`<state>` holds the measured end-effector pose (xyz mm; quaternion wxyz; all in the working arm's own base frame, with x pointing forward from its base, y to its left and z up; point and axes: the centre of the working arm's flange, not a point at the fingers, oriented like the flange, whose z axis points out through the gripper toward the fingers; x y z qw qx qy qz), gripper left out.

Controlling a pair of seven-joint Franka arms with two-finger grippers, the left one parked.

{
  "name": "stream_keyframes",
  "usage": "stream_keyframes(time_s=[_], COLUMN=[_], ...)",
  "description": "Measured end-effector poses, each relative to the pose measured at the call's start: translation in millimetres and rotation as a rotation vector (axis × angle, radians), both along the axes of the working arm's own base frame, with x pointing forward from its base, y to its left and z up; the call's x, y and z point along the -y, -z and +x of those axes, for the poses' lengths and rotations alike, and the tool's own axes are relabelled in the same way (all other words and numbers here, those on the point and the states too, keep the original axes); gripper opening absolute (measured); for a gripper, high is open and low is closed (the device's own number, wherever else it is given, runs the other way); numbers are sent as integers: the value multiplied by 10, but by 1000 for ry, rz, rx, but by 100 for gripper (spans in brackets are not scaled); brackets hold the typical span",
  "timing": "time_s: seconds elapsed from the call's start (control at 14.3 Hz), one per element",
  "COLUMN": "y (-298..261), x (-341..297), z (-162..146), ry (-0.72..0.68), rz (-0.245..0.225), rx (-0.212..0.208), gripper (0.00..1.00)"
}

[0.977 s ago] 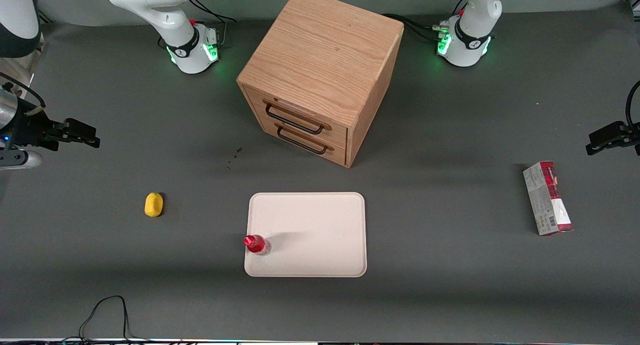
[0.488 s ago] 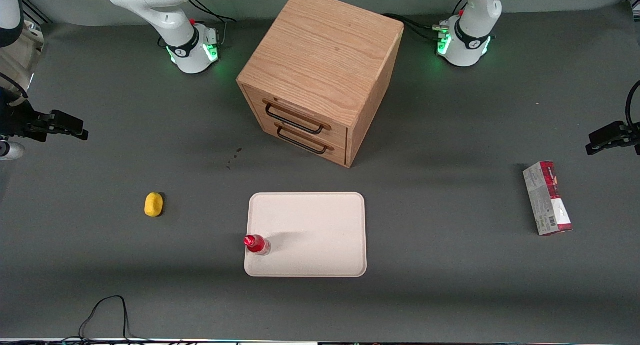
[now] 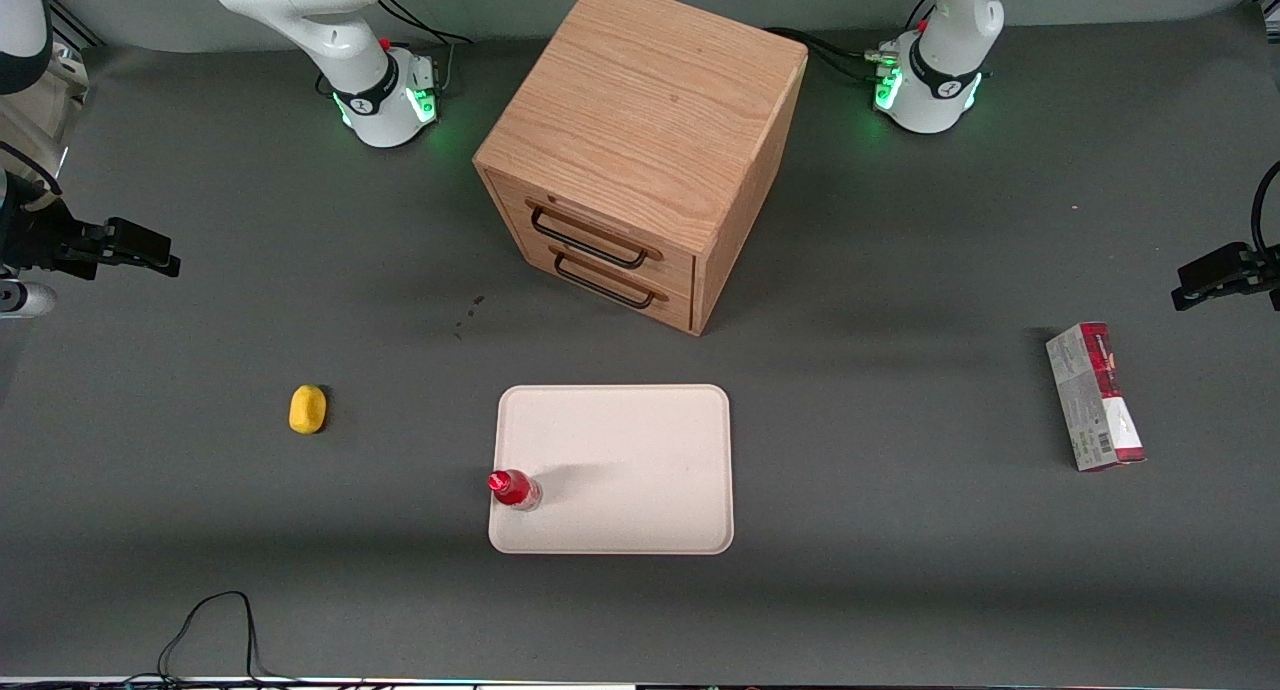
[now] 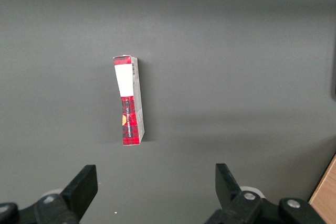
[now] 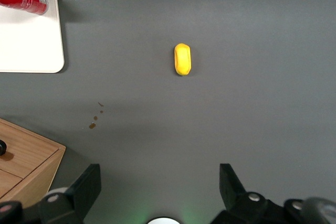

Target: Place coke bottle on tray

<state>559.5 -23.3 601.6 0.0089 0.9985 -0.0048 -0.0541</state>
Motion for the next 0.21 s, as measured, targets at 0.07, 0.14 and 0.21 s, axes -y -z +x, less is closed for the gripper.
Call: stream_keyframes(time_s=[0.07, 0.14, 0.21], y=[0, 0, 0], x=[7, 13, 17], z=[0, -1, -1], ry=[1, 2, 3], rz=[0, -1, -1], rx=[0, 0, 0], gripper=[100, 100, 100])
